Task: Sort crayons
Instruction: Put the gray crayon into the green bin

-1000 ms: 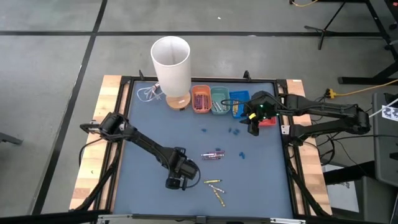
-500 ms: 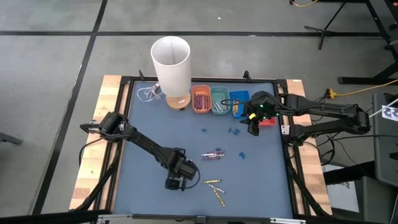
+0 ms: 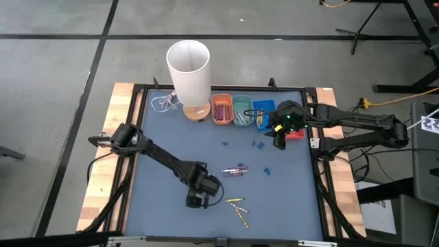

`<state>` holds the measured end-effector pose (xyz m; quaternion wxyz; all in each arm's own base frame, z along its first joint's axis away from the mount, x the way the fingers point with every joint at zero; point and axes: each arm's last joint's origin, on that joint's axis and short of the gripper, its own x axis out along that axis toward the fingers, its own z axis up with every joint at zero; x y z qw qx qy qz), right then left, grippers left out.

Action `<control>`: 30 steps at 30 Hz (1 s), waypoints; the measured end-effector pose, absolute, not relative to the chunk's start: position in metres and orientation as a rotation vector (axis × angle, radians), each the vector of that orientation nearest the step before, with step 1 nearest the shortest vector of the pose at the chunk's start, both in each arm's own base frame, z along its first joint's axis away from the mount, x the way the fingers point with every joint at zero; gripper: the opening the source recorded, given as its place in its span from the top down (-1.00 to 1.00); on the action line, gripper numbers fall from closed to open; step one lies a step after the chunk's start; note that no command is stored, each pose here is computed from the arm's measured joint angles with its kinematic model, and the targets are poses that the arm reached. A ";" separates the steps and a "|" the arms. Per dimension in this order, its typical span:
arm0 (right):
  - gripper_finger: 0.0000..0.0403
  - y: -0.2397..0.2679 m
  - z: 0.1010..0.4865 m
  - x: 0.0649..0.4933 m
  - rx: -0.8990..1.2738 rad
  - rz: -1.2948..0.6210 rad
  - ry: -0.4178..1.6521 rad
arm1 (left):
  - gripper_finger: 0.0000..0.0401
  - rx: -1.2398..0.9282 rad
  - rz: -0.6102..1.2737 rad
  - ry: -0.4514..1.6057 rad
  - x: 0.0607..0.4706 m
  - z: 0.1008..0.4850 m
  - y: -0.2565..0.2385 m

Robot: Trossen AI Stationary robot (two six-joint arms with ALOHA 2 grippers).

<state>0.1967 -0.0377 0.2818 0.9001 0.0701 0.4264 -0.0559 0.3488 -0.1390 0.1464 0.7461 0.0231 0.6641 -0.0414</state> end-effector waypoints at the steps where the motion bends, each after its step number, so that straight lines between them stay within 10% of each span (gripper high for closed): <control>1: 0.25 -0.038 0.282 0.197 0.145 -0.117 0.883 | 0.98 0.049 -0.081 1.429 0.353 0.149 -0.137; 30: 0.25 -0.040 0.268 0.172 0.047 -0.320 1.175 | 0.96 -0.311 0.508 0.542 0.449 0.212 0.020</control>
